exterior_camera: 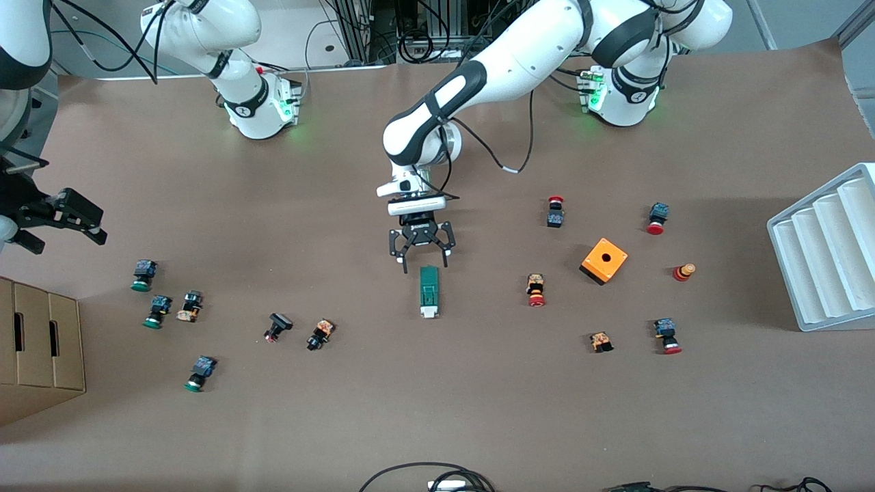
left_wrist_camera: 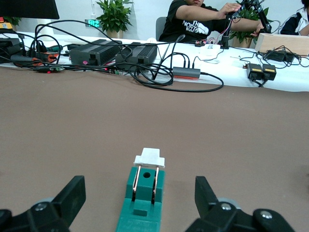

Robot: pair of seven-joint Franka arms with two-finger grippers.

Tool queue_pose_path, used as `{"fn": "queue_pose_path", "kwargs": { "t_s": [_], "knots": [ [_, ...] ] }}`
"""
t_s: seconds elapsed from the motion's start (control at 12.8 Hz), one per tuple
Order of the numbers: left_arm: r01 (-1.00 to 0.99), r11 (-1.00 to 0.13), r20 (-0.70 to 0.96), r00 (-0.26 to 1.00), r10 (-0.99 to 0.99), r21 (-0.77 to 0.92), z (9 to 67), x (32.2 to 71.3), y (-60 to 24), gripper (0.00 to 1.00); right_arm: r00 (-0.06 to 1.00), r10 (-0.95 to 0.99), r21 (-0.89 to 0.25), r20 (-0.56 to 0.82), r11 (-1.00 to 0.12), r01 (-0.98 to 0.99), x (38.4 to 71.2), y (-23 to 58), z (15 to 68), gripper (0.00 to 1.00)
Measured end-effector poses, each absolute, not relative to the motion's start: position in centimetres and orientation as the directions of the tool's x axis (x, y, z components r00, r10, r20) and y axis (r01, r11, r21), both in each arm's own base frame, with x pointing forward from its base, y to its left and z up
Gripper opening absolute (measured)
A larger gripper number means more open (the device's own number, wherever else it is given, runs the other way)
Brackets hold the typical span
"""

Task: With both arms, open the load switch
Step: 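Lower the left gripper and grasp the green switch body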

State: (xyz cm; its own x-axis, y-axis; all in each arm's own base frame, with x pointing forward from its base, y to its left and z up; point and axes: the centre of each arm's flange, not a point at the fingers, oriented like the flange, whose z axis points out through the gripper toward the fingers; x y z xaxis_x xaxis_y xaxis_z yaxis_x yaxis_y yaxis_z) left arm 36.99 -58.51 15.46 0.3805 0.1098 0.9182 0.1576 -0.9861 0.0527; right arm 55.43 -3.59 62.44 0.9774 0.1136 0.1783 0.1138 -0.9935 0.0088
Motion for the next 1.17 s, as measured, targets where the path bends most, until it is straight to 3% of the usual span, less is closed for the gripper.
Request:
{"fn": "queue_pose_path", "kwargs": {
  "t_s": [1.17],
  "knots": [
    [0.115,-0.987,0.969,0.207,0.134,0.112,8.5,36.9,-58.1,1.0,0.978,0.112,0.009,0.177,-0.994,0.112,55.5,-3.7,62.3,1.0]
  ]
}}
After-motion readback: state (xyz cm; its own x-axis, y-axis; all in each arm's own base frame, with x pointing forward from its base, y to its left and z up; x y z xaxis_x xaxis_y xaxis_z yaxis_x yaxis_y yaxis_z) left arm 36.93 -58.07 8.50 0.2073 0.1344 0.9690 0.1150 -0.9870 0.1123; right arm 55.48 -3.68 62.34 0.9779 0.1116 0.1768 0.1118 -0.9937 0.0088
